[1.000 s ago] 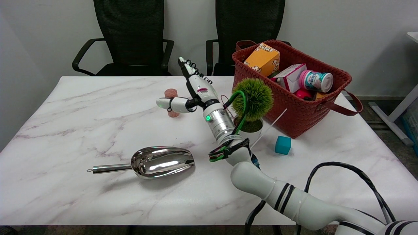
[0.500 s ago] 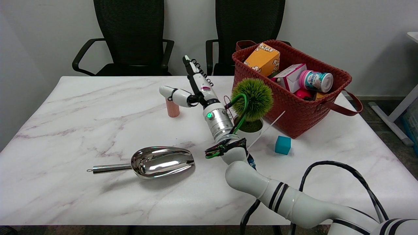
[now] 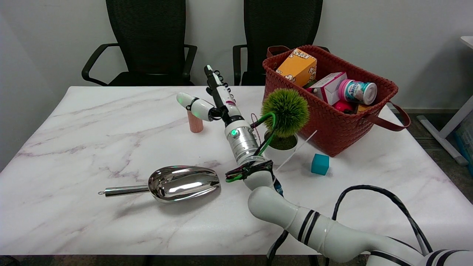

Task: Pick up the wooden cylinder.

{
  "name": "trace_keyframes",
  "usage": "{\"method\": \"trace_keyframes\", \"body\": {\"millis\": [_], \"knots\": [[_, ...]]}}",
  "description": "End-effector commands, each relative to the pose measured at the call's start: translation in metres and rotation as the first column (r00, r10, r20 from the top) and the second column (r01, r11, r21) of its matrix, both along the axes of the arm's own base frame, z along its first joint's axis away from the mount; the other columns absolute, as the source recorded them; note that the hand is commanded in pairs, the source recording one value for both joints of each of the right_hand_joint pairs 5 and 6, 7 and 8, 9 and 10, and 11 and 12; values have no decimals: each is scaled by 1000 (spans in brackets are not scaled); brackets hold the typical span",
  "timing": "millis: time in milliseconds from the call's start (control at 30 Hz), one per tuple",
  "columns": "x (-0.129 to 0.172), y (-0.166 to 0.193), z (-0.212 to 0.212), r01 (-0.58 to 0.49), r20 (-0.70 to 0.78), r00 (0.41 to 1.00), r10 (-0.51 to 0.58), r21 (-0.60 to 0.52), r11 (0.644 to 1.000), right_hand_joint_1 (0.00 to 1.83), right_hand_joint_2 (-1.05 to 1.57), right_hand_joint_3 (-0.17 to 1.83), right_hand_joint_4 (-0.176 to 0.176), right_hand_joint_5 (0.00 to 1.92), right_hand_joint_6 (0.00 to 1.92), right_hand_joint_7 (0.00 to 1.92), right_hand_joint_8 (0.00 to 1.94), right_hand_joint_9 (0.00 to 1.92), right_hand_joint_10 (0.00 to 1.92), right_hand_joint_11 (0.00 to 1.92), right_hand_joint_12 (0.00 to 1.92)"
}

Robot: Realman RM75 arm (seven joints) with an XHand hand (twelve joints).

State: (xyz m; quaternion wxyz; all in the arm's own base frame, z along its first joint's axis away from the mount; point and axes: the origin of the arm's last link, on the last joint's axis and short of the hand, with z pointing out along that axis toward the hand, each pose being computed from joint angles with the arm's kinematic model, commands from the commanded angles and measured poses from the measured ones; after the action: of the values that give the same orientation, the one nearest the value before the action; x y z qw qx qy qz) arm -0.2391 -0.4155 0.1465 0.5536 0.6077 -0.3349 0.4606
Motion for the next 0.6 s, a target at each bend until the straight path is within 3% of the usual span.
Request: {"method": "trace_keyframes", "body": {"millis": [33,600], "knots": [[-12,-6,-26,49,107,993,-55,54,997,723,1089,-175,0,0,0,0,0,77,77,200,200],[-26,-18,-27,92,64,994,-94,33,995,679,1071,-175,0,0,0,0,0,83,83,166,166]]}}
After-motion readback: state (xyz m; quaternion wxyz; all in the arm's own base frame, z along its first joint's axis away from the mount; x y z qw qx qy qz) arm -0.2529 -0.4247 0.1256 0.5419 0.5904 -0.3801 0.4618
